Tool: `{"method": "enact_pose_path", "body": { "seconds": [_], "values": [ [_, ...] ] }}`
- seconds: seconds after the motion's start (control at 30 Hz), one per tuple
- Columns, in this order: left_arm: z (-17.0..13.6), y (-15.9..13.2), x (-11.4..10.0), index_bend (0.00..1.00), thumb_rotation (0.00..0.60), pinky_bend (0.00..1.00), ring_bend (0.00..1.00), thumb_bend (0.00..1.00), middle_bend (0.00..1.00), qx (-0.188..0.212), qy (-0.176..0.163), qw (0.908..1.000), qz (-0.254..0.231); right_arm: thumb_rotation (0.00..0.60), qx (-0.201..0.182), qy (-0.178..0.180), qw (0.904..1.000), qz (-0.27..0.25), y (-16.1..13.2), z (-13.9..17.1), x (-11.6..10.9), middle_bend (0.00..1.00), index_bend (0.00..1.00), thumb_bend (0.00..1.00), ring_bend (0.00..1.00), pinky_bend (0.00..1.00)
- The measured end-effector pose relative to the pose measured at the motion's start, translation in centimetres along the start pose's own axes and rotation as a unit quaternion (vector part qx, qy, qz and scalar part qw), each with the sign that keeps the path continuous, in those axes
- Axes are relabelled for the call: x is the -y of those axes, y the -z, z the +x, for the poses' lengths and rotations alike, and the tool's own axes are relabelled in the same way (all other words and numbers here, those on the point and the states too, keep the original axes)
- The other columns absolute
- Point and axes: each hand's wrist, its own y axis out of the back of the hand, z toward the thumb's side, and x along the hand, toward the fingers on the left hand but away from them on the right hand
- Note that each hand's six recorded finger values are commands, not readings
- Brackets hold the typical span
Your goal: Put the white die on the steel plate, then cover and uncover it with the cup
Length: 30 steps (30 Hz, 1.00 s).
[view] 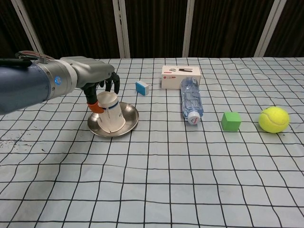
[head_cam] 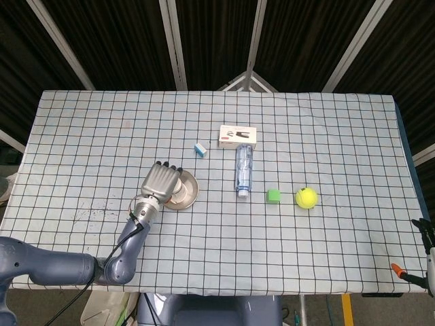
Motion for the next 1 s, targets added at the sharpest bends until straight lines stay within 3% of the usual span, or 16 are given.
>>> {"method": "enact_pose_path", "body": {
  "seconds": [0.57, 0.77, 1.0],
  "values": [
    [-0.15, 0.67, -0.41, 0.4, 0.6, 0.28, 0.25, 0.42, 0.36, -0.007, -0.008, 0.9999, 0.01, 0.6, 0.0, 0.0, 1.0, -0.001, -0.03, 0.03, -0.03, 0.12, 0.16, 0.04, 0.12, 0.02],
    [0.02, 0.71, 0.09, 0.4, 0.6, 0.31, 0.31, 0.44, 0.41, -0.008, -0.009, 0.9999, 0.01, 0.6, 0.001, -0.001, 1.0, -0.002, 0.02, 0.05, -0.03, 0.12, 0.17, 0.04, 0.12, 0.02],
    [0.33, 0.67, 0.37, 0.42, 0.6, 0.31, 0.31, 0.44, 0.44, -0.009, -0.013, 0.9998, 0.011, 0.6, 0.003, -0.001, 1.0, -0.002, 0.1, -0.02, 0.01, 0.12, 0.18, 0.04, 0.12, 0.02]
  ]
}}
